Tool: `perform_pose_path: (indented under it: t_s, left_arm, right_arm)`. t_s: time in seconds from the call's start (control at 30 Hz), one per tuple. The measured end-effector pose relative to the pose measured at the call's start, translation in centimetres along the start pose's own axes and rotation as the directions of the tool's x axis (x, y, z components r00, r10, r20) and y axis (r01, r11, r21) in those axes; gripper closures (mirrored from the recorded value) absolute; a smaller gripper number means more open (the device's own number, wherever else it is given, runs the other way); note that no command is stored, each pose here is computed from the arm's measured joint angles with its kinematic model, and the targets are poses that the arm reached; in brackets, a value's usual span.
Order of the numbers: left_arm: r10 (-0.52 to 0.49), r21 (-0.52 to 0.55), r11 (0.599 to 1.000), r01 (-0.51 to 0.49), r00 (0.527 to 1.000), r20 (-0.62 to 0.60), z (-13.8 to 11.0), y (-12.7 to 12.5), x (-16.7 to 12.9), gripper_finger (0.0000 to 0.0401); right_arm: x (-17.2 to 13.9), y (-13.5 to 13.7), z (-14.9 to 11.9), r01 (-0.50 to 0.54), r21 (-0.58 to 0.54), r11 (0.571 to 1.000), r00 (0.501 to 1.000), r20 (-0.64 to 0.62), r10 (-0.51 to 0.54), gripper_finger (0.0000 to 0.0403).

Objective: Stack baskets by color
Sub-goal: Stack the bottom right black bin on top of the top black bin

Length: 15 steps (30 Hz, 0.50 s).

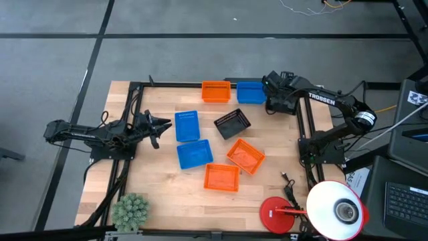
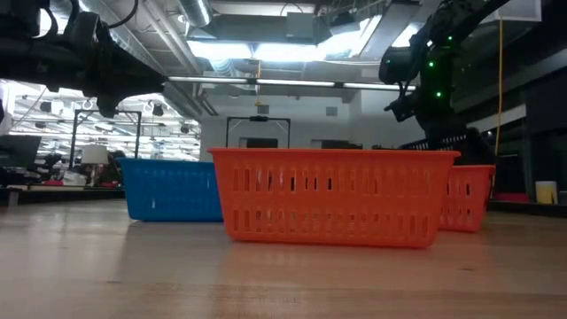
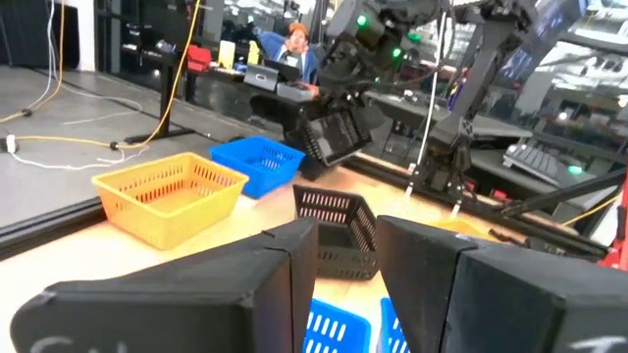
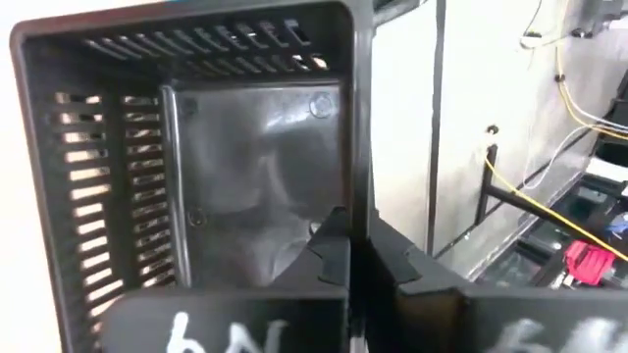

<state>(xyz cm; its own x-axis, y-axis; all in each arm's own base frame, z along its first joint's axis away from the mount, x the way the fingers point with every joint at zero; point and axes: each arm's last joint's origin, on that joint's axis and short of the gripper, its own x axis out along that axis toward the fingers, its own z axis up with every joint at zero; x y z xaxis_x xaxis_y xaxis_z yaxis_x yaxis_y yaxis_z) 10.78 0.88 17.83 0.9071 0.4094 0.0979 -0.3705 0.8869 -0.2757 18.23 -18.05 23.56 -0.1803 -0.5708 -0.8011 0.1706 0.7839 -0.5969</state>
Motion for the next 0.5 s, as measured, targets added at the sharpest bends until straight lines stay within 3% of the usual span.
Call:
perform_pose_path:
  t_s: [0.5]
  left_arm:
    - [-0.001,-0.003,1.0,0.001,1.0,0.003,0.03,-0.01,0.0,0.0303]
  right_arm:
    - [-0.02,0.36,0.2,-0.127,0.014,0.992,0.989,0.078,0.126,0.0397]
